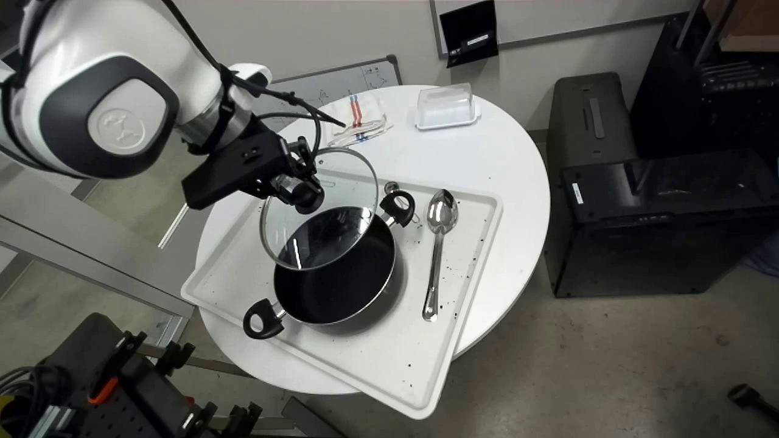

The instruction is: Take the lid off the pot

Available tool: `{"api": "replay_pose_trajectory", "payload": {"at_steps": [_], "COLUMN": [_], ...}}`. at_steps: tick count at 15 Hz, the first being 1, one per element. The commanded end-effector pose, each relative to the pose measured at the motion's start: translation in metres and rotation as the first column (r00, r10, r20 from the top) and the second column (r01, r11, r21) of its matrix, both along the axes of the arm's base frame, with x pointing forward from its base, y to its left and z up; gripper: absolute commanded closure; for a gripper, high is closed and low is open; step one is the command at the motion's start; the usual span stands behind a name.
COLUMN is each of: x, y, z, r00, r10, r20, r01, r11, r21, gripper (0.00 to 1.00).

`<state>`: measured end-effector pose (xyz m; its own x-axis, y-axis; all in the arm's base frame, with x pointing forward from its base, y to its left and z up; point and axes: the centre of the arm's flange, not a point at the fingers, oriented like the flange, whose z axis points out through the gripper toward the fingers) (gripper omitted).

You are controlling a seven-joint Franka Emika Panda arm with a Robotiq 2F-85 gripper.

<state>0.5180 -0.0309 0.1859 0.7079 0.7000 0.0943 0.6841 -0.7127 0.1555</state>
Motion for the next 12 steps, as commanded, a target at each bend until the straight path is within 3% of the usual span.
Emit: {"api": "replay_pose_trajectory", "payload": {"at_steps": [1,12], "x": [0.0,0.012], "y": [0.025,0.134], "z": [0.032,0.021], "r00": [0.996,0.952], "r10": [0.081,0.306], "r20": [0.037,-0.019], "r01": [-0.081,-0.306], "r11": [0.997,0.952], "r21": [0.0,0.003], "gripper": [0.75,0.75]}}
